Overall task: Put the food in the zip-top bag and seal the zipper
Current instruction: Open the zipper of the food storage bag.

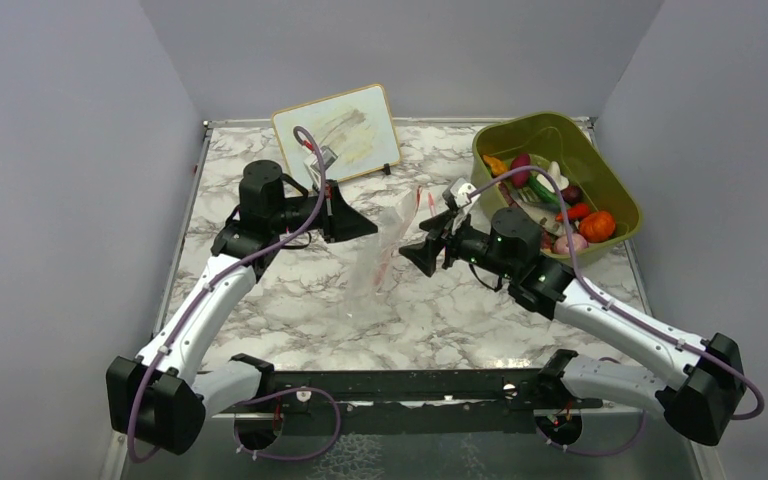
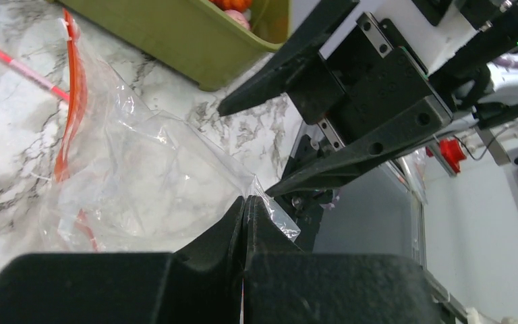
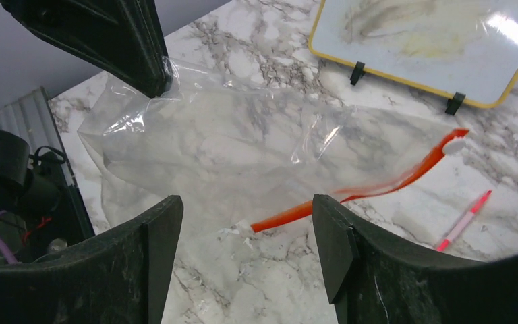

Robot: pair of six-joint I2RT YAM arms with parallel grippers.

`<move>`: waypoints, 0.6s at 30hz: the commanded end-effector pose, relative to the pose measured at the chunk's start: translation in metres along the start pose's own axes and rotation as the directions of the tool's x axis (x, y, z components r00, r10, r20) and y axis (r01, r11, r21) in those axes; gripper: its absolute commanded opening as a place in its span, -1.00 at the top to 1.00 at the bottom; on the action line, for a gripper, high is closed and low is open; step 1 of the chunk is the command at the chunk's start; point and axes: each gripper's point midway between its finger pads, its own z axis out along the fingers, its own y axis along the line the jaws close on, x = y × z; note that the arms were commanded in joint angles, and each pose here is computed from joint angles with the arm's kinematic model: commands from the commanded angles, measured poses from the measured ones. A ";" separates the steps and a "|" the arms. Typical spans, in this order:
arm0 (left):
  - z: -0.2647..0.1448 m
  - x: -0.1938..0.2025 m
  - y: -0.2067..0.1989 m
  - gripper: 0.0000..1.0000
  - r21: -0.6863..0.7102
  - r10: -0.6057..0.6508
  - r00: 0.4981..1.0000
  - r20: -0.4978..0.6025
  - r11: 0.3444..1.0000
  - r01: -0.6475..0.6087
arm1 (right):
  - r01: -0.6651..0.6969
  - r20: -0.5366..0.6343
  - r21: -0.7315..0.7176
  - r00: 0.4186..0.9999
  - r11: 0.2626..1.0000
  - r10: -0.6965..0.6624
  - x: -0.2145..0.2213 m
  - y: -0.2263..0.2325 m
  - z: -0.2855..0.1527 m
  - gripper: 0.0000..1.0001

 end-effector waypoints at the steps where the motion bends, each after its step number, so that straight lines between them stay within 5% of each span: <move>1: -0.005 0.001 -0.039 1.00 0.145 0.149 0.989 -0.007 0.979 -0.147 | 0.201 0.114 -0.083 0.975 0.976 -0.191 -0.026 0.013 -0.006 -0.43; 7: -0.006 0.007 -0.053 1.00 0.191 0.203 0.979 -0.010 0.962 -0.197 | 0.264 0.073 0.050 0.961 0.963 -0.267 -0.028 -0.011 -0.020 -0.43; 18: 0.001 0.036 -0.075 1.00 0.338 0.261 0.962 -0.084 0.915 -0.219 | 0.647 -0.013 -0.188 0.751 0.739 -0.660 -0.010 0.007 -0.046 -0.52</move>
